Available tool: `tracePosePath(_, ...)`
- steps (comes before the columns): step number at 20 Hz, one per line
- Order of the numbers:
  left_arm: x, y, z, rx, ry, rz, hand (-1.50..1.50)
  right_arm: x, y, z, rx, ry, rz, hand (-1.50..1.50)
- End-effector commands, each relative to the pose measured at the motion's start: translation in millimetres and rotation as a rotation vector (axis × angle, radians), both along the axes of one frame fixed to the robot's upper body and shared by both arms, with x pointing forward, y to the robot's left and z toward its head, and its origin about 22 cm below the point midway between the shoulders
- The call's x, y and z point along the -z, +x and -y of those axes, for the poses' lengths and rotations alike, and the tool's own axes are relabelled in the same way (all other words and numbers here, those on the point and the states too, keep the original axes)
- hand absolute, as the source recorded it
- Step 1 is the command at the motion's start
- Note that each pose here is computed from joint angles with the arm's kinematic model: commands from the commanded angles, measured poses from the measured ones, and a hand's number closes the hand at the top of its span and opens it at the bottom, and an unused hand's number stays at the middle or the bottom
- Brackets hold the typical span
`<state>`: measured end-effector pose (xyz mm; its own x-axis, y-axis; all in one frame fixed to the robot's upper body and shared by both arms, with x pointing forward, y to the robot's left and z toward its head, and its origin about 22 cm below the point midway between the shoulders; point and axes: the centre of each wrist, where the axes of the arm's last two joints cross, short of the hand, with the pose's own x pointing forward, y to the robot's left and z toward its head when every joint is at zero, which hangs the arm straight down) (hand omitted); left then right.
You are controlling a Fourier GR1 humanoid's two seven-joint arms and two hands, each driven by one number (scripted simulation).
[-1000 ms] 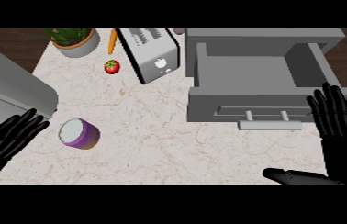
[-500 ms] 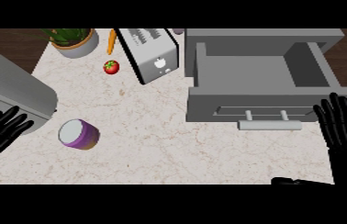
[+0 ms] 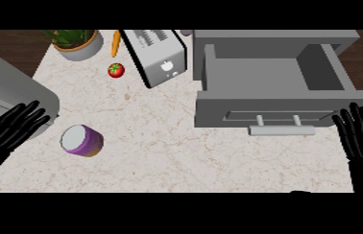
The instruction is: Pick up the can, place it into the drawer and close the drawer
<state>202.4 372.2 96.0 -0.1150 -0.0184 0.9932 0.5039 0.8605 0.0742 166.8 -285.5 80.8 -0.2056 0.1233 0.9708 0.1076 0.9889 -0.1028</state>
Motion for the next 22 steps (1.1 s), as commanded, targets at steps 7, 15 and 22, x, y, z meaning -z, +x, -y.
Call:
tracePosePath(7,47,8.8,4,0.0,0.026,-0.014,-1.5,1,-4,4,0.003,0.018,-0.004,-1.5)
tracePosePath(15,74,42.1,18,-0.056,0.039,-0.024,-1.5,11,-12,11,-0.004,-0.01,-0.001,-1.5)
tracePosePath(22,92,35.7,-3,-0.075,0.045,-0.037,-1.5,15,2,11,-0.009,-0.001,-0.002,-1.5)
